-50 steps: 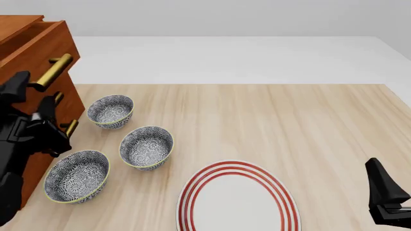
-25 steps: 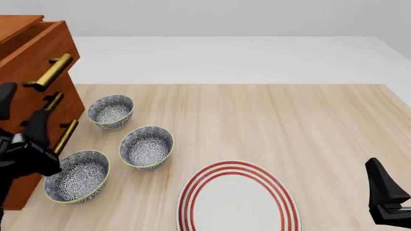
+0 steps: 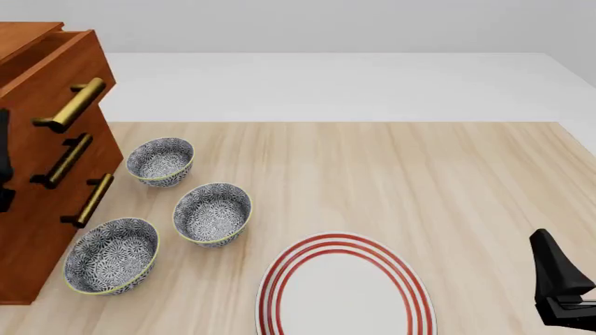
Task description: Open the top drawer of the cabinet.
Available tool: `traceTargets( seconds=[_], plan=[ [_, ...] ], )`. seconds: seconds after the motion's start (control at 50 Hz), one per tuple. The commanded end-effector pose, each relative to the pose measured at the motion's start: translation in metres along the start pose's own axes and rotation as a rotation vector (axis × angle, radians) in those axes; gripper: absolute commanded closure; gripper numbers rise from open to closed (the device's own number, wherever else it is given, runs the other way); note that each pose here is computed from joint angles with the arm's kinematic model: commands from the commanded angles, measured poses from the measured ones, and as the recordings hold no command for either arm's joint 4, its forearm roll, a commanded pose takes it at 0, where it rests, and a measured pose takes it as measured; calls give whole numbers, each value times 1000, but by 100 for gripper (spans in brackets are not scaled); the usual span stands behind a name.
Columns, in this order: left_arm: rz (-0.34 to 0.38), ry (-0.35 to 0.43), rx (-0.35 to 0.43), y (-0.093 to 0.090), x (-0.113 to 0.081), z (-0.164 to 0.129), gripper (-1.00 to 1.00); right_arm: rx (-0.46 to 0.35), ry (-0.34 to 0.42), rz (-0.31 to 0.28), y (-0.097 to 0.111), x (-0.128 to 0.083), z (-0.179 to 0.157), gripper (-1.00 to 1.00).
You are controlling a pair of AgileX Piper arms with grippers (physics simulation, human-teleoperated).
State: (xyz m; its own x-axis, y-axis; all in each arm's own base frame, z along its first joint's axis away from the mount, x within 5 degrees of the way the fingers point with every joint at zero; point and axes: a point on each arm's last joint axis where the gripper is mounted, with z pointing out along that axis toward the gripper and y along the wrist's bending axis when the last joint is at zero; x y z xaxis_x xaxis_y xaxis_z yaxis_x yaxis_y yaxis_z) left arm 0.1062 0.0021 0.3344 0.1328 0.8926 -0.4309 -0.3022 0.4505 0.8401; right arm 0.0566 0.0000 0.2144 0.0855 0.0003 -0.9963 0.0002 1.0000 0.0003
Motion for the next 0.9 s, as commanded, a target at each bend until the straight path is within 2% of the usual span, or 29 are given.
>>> traceTargets(
  seconds=[0.02, 0.04, 0.06, 0.08, 0.1, 0.14, 0.18, 0.2, 0.22, 0.24, 0.26, 0.28, 0.3, 0.32, 0.34, 0.38, 0.42, 0.44, 0.54, 0.6, 0.62, 0.64, 0.74, 0.76, 0.78, 0.8, 0.86, 0.88, 0.9],
  plan=[
    [-284, -2, -12, 54, -27, -14, -100, 0, 0, 0, 0, 0, 0, -100],
    [-329, -2, -27, 64, -31, -14, -100, 0, 0, 0, 0, 0, 0, -100],
    [-324, 21, 8, 62, -31, -9, -100, 0, 0, 0, 0, 0, 0, -100],
    [-392, 32, 10, 71, -35, -8, -100, 0, 0, 0, 0, 0, 0, -100],
    [-428, 46, 21, 75, -36, -6, -100, 0, 0, 0, 0, 0, 0, -100],
    [-440, 77, 55, 73, -35, -2, -100, 0, 0, 0, 0, 0, 0, -100],
    [-510, 99, 50, 84, -40, 1, -100, 0, 0, 0, 0, 0, 0, -100],
    [-473, 81, 50, 83, -40, -3, -100, 0, 0, 0, 0, 0, 0, -100],
    [-473, 81, 50, 83, -40, -3, -100, 0, 0, 0, 0, 0, 0, -100],
    [-553, 104, 38, 95, -44, -2, -100, 0, 0, 0, 0, 0, 0, -100],
    [-553, 104, 38, 95, -45, -2, -100, 0, 0, 0, 0, 0, 0, -100],
    [-615, 138, 34, 102, -46, 3, -100, 0, 0, 0, 0, 0, 0, -100],
    [-609, 137, 49, 101, -47, 2, -100, 0, 0, 0, 0, 0, 0, -100],
    [-752, 216, 105, 104, -47, 17, -100, 0, 0, 0, 0, 0, 0, -100],
    [-744, 222, 61, 109, -47, 16, -100, 0, 0, 0, 0, 0, 0, -100],
    [-735, 214, 85, 109, -49, 13, -100, 0, 0, 0, 0, 0, 0, -100],
    [-802, 244, 113, 111, -51, 17, -100, 0, 0, 0, 0, 0, 0, -100],
    [-865, 292, 122, 113, -50, 27, -100, 0, 0, 0, 0, 0, 0, -100],
    [-936, 326, 130, 122, -54, 35, -100, 0, 0, 0, 0, 0, 0, -100],
    [-929, 325, 150, 127, -58, 35, -100, 0, 0, 0, 0, 0, 0, -100],
    [-991, 366, 181, 124, -58, 40, -100, 0, 0, 0, 0, 0, 0, -100],
    [-972, 345, 166, 128, -60, 36, -100, 0, 0, 0, 0, 0, 0, -100],
    [-991, 347, 174, 133, -64, 33, -100, 0, 0, 0, 0, 0, 0, -100],
    [-1049, 379, 176, 133, -63, 39, -100, 0, 0, 0, 0, 0, 0, -100],
    [-1037, 376, 171, 135, -63, 38, -100, 0, 0, 0, 0, 0, 0, -100],
    [-1082, 391, 176, 135, -64, 40, -100, 0, 0, 0, 0, 0, 0, -100],
    [-1079, 412, 200, 130, -62, 42, -100, 0, 0, 0, 0, 0, 0, -100],
    [-1117, 439, 210, 126, -61, 45, -100, 0, 0, 0, 0, 0, 0, -100],
    [-1123, 438, 215, 125, -61, 44, -100, 0, 0, 0, 0, 0, 0, -100]
  ],
)
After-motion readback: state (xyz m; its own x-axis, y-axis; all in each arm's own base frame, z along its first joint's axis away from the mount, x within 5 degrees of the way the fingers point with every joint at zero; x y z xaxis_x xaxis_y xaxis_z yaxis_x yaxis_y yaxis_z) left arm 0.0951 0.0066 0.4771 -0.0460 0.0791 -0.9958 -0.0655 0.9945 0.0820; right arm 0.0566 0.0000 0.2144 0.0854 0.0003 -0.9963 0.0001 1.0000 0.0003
